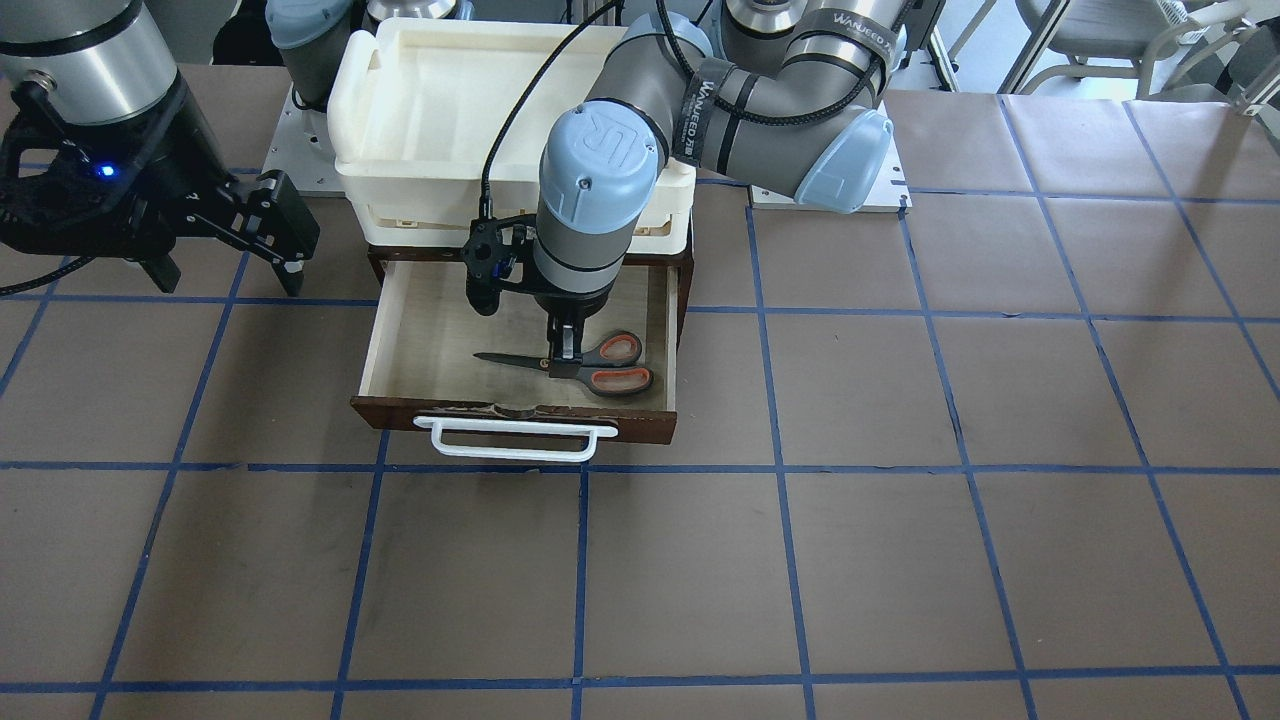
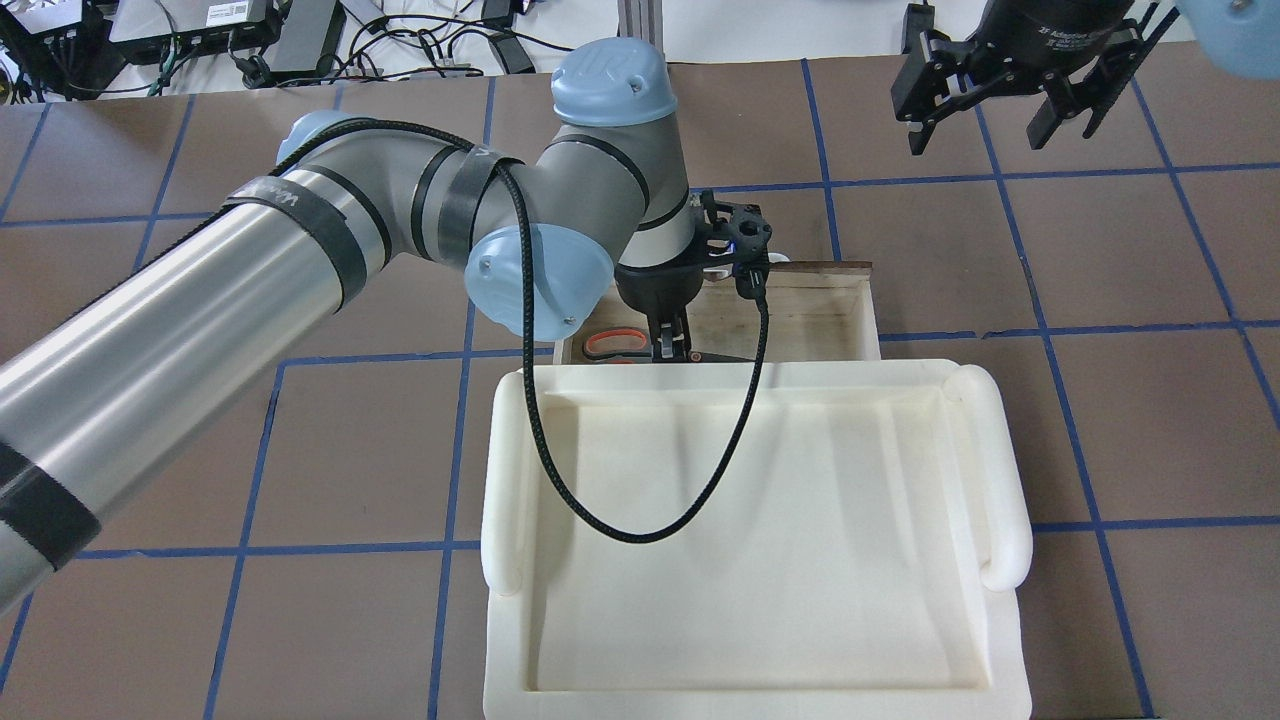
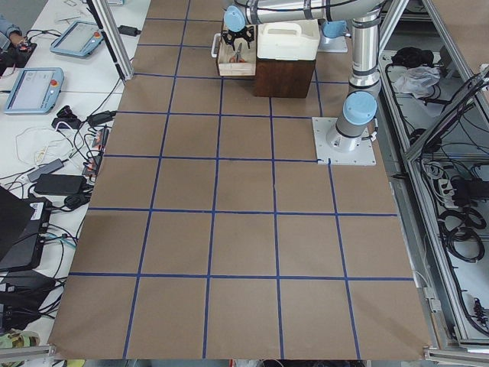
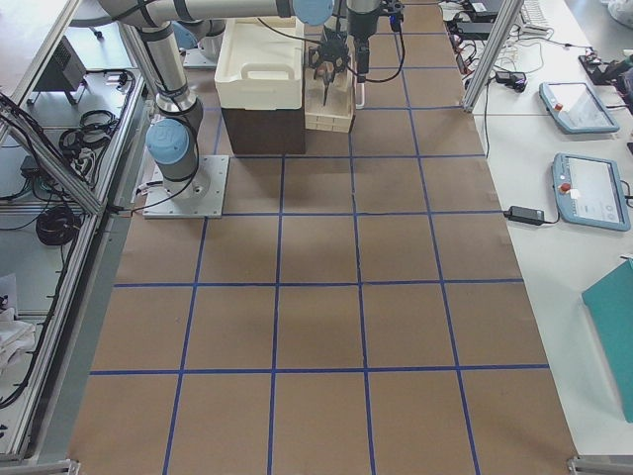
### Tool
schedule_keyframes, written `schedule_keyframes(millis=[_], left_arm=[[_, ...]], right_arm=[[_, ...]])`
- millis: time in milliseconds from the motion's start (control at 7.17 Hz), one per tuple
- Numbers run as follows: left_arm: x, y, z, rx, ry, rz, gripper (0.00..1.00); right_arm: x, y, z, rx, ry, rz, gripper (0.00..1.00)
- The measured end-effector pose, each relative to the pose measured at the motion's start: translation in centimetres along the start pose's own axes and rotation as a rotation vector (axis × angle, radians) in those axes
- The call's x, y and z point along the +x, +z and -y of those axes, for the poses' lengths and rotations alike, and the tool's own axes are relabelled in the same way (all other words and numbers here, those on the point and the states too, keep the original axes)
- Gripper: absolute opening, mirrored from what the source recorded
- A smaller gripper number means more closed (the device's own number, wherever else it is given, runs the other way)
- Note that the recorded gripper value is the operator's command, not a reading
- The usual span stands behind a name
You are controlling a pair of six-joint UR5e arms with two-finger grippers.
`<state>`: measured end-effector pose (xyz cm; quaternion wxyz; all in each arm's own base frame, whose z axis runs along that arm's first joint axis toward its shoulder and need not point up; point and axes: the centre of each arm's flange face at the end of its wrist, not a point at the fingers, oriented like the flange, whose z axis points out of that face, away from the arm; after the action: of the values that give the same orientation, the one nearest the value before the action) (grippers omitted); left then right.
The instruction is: Place scissors in drawer with both arms
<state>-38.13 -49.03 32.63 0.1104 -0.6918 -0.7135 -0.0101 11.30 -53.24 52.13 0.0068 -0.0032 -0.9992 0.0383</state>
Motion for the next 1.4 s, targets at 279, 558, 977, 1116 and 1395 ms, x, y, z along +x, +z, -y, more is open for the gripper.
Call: schedule_keyframes(millis=[279, 558, 977, 1116, 1395], left_arm=[[0.0, -2.4, 0.4, 0.018, -0.025, 0.039, 0.90], [0.8, -6.1, 0.2, 0.026, -0.096, 0.070, 0.98], [0.8, -12.9, -7.3, 0.029, -0.279, 0.075, 1.00], [0.7, -15.1, -10.3, 0.042, -0.358, 0.092, 1.00], [1.3, -18.6, -14.2, -0.007, -0.587, 0.181, 1.00]], right_arm=[[0.0, 0.0, 0.0, -0.001, 0.002, -0.001, 1.00], [0.0, 0.1, 0.0, -0.002, 0.002, -0.001, 1.00], [0.1, 0.0, -0.3, -0.012, -0.001, -0.026, 1.00], [0.1, -0.1, -0.5, -0.013, -0.002, -0.031, 1.00], [-0.3, -0.1, -1.0, -0.019, -0.009, -0.027, 1.00]])
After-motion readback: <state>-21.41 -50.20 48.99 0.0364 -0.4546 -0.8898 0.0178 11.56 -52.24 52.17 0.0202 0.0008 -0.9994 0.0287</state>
